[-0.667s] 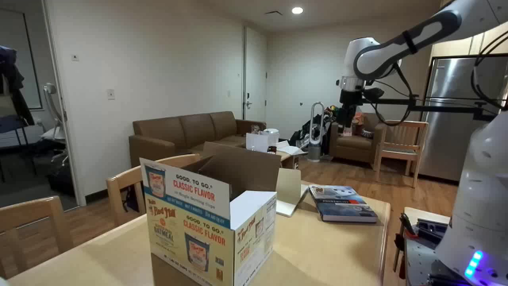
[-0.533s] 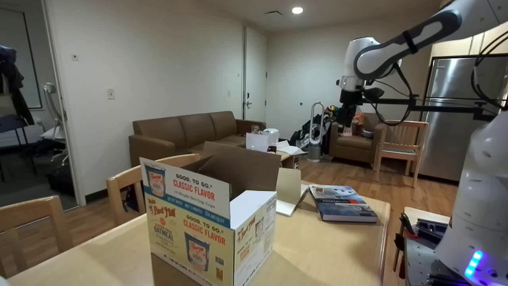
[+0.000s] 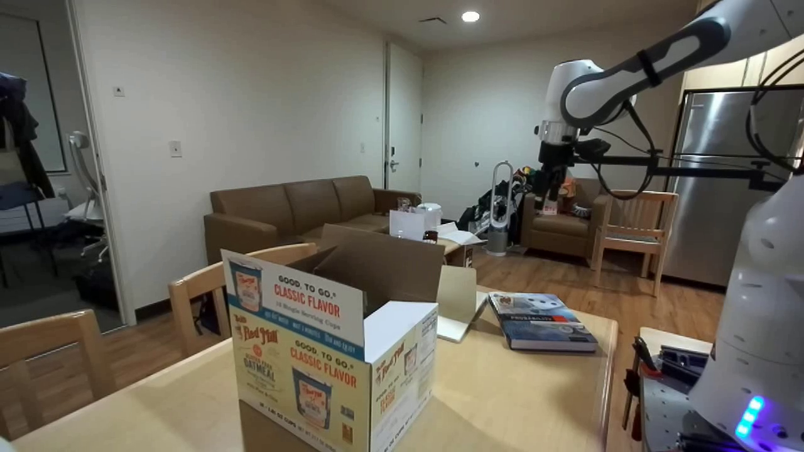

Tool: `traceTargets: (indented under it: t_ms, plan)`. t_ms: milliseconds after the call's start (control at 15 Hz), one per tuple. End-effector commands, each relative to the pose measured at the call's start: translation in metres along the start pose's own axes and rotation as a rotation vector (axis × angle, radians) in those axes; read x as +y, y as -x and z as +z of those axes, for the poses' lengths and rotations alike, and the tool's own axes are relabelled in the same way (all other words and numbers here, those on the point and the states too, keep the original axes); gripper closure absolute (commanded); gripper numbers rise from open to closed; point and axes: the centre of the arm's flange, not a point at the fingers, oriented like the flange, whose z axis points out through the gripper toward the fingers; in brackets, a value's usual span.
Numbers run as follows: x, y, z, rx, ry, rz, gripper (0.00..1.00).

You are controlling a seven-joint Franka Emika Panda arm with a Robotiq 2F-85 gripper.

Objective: Open the book

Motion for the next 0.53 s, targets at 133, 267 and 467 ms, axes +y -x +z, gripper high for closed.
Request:
traceTargets:
  t_ms: [133,267,467]
  plan:
    - [0.053,0.022,0.023,0.060,0.067,0.154,0.00]
    - [0.072,0.030,0.032,0.071,0.076,0.203,0.00]
    - [0.087,0.041,0.043,0.075,0.064,0.229,0.00]
